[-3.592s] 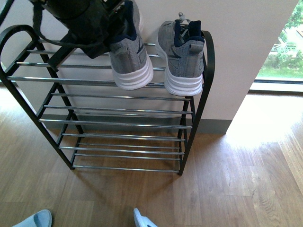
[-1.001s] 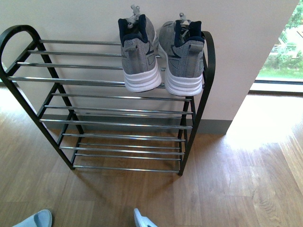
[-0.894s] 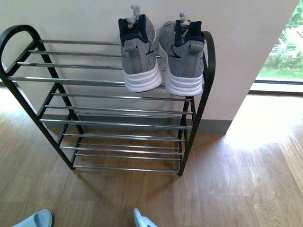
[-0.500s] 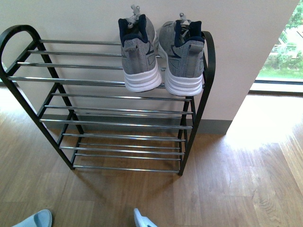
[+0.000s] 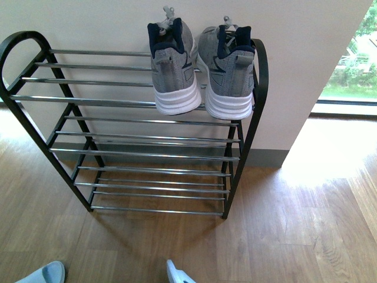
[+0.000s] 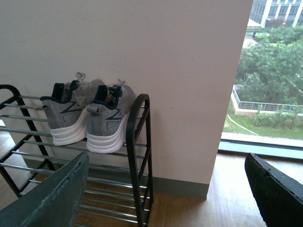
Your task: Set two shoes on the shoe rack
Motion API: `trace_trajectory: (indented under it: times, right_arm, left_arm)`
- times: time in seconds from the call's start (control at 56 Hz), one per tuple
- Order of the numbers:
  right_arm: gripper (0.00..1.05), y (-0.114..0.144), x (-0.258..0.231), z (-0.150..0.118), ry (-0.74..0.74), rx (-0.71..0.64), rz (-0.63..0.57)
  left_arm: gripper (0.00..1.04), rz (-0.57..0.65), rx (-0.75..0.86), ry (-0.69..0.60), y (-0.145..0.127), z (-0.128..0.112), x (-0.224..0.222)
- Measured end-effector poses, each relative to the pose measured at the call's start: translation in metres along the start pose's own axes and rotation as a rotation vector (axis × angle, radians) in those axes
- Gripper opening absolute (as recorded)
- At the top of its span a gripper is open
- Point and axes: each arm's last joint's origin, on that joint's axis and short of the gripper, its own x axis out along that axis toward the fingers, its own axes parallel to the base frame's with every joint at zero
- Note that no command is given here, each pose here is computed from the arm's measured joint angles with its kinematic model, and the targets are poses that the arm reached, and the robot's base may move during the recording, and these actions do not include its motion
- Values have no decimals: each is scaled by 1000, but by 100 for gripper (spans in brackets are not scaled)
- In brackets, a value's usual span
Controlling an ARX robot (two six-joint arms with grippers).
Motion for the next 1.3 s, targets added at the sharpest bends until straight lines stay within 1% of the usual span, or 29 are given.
trace_trajectory:
  times: [0.304,0.322,0.447,0.465,0.661,0.715,0.804,0.876,0.947,1.305]
  right_arm:
    - [95,0,0,0,0,0,0]
    - [95,0,0,0,0,0,0]
    - [95,0,0,0,0,0,0]
    - [95,0,0,0,0,0,-2]
    - [95,0,0,0,0,0,0]
    - [95,0,0,0,0,0,0]
    - [95,0,0,0,0,0,0]
    - [95,0,0,0,0,0,0]
    - [95,0,0,0,0,0,-3]
    - [95,0,0,0,0,0,-3]
  left_arm:
    - [1,0,0,0,0,0,0]
    - [4,0,0,0,0,0,0]
    - [29,0,0,0,0,0,0]
    - [30,0,0,0,0,0,0]
    - [64,0,0,0,0,0,0]
    - [71,0,0,0,0,0,0]
    - [87,0,0,0,0,0,0]
    - [97,0,0,0,0,0,0]
    - [95,-1,3,0,0,0,0]
    - [95,0,3,0,0,0,0]
